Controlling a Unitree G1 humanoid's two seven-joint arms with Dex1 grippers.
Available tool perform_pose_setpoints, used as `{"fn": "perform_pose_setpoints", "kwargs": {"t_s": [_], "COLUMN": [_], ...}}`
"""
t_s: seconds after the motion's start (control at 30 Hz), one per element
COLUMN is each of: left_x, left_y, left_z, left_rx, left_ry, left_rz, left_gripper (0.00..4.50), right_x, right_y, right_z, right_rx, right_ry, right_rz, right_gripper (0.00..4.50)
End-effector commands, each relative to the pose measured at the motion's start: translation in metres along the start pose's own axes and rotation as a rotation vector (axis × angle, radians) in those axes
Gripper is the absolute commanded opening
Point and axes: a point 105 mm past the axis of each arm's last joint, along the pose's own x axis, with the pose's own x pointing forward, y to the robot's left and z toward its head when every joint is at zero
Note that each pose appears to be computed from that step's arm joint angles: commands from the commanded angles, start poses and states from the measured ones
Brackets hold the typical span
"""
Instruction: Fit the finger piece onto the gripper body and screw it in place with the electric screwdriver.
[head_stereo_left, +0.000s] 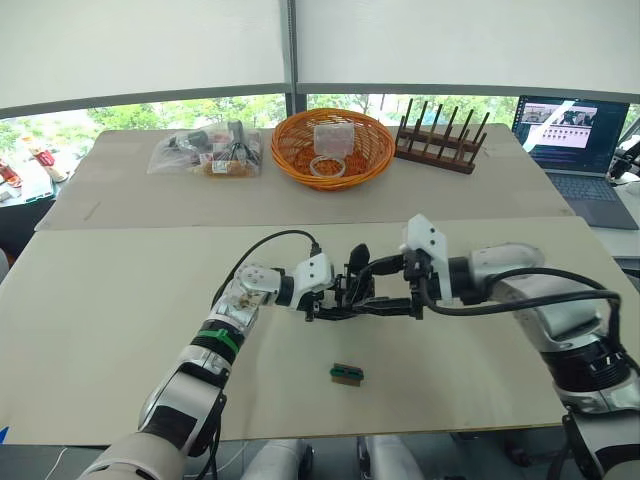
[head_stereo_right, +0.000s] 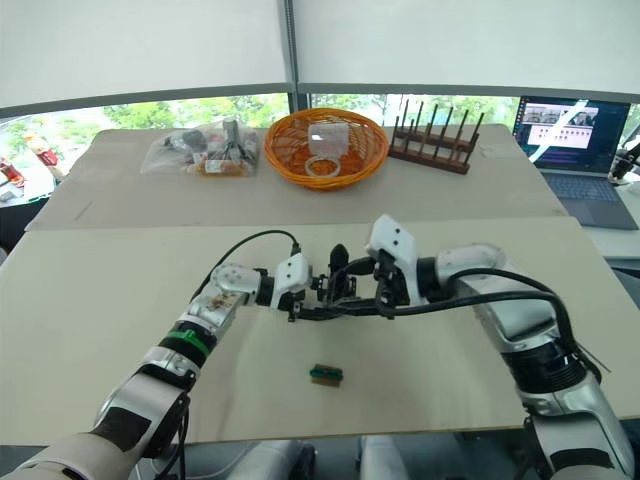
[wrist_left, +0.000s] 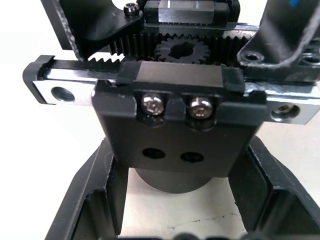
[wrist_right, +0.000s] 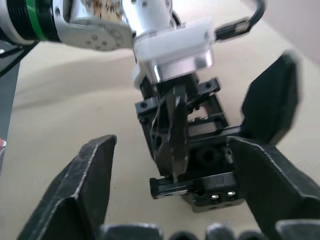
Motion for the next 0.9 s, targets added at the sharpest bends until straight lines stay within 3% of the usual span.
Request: {"fn": "perform_pose_setpoints", "kwargs": {"t_s": [0.03,0.17,0.23,0.3,0.33,0.4,0.47,0.63,0.9], "left_x": [0.003,0.005,0.001,-0.007,-0.011,-0.025,-0.039,-0.081,-0.126], "left_y": [0.006,0.009,0.009,0.009,0.01,0.012,0.012,0.005,-0.052], "left_z": [0.011,0.005,0.004,0.001,0.0,-0.005,-0.005,0.028,0.117], "left_rx": [0.039,0.005,-0.016,-0.017,-0.015,-0.007,-0.005,0.031,0.053], "left_ry": [-0.03,-0.015,-0.017,-0.011,-0.006,0.012,0.013,-0.042,-0.116], "left_rz": [0.018,0.048,0.047,0.058,0.066,0.093,0.113,0.11,-0.143], "left_gripper": [2.28,2.28,3.31,3.98,4.5,4.5,4.5,4.5,4.5], "right_x": [-0.026,-0.056,-0.072,-0.093,-0.102,-0.126,-0.153,-0.209,-0.22], "right_y": [0.01,0.011,0.007,-0.001,-0.003,-0.016,-0.032,-0.062,-0.084], "right_z": [0.031,0.029,0.021,0.004,-0.003,-0.024,-0.045,-0.089,-0.131], "right_rx": [-0.076,-0.094,-0.062,0.032,0.064,0.098,0.108,0.134,0.266], "right_ry": [-0.06,0.009,0.073,0.176,0.221,0.335,0.454,0.693,0.79], "right_rz": [0.018,-0.029,-0.086,-0.165,-0.196,-0.29,-0.403,-0.565,-0.606], "right_gripper": [3.78,3.78,3.78,3.78,4.03,4.48,4.48,4.48,4.48]}}
